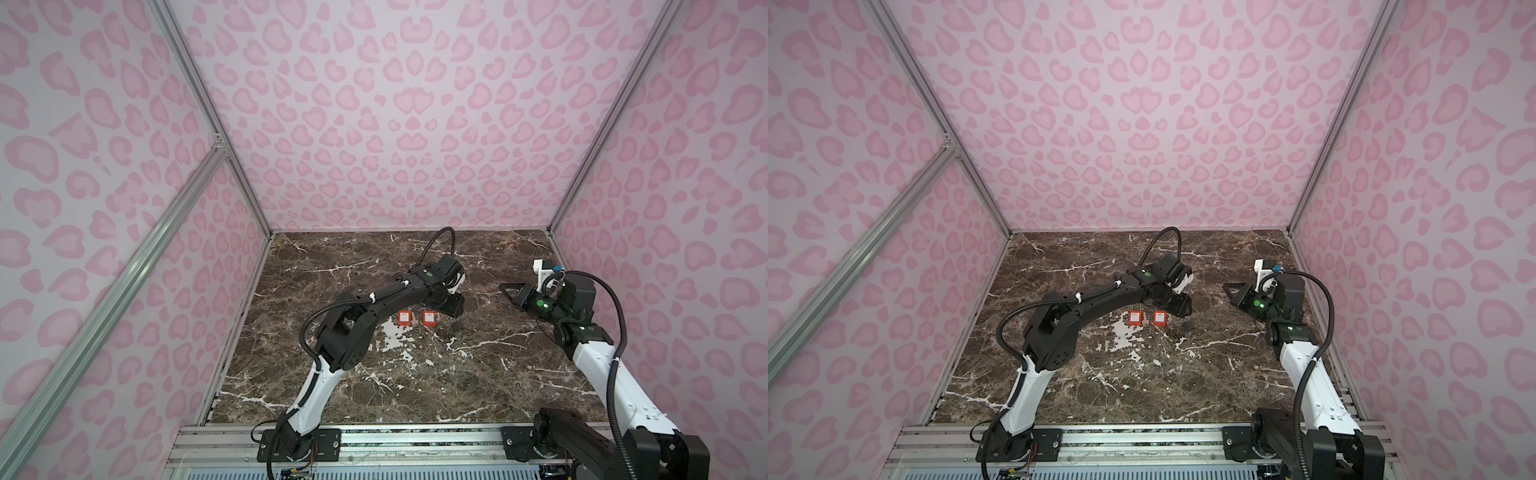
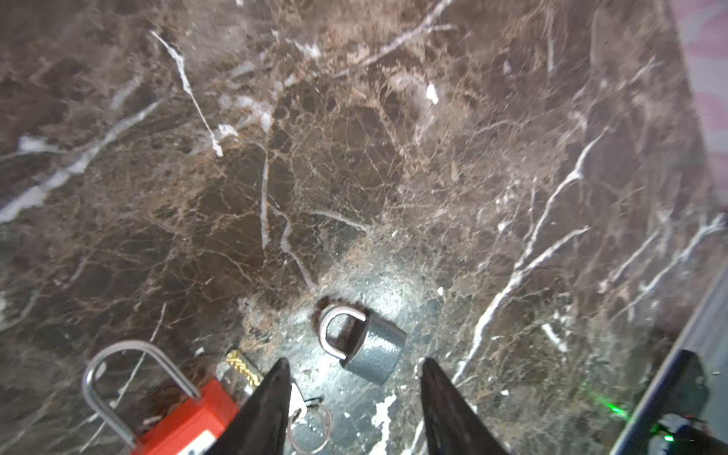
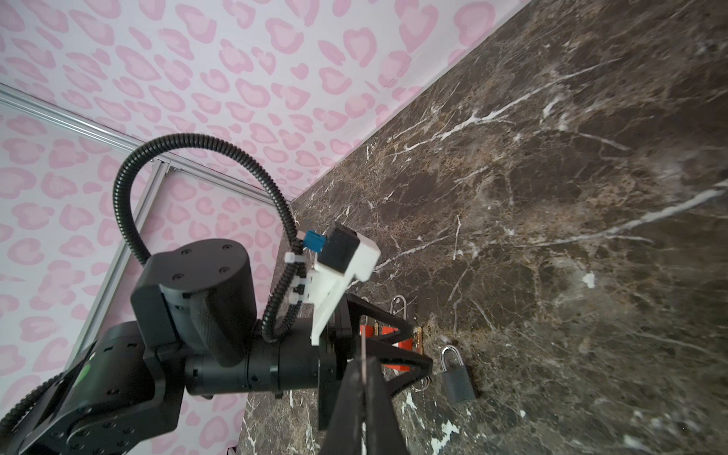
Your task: Lock with the key
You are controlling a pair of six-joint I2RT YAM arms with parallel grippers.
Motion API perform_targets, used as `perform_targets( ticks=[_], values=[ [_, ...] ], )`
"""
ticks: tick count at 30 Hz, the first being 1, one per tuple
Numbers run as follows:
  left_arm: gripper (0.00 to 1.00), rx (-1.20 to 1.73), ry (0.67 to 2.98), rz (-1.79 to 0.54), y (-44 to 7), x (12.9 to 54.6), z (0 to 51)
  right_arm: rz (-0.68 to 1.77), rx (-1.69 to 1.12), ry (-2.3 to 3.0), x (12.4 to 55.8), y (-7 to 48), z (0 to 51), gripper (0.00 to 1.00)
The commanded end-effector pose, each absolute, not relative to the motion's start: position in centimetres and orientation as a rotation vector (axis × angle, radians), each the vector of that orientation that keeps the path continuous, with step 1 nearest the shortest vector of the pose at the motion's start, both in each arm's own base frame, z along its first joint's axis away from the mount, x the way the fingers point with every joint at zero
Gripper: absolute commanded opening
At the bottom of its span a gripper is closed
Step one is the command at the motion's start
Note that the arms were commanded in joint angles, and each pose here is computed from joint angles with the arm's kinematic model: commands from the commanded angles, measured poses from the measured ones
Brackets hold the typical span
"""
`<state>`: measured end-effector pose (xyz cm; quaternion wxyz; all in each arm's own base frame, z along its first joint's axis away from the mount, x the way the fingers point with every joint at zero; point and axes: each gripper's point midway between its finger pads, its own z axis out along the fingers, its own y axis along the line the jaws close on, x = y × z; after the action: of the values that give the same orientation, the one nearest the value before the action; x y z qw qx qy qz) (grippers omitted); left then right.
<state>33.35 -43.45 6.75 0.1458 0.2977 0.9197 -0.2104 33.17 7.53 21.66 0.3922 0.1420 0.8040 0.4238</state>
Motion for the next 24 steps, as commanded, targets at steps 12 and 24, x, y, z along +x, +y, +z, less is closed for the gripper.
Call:
perform_targets(
  ticks=[12, 24],
  values=[
    [0.67, 1.140, 2.558, -0.182, -42.9, 31.7, 5.1, 1.069, 0.360, 2.033, 33.2, 6.9, 21.7, 0.00],
    [0.70, 1.206, 2.551, -0.086, -42.6, 31.2, 4.1, 1.072, 0.358, 2.036, 33.1, 7.0, 21.6, 0.00]
  ],
)
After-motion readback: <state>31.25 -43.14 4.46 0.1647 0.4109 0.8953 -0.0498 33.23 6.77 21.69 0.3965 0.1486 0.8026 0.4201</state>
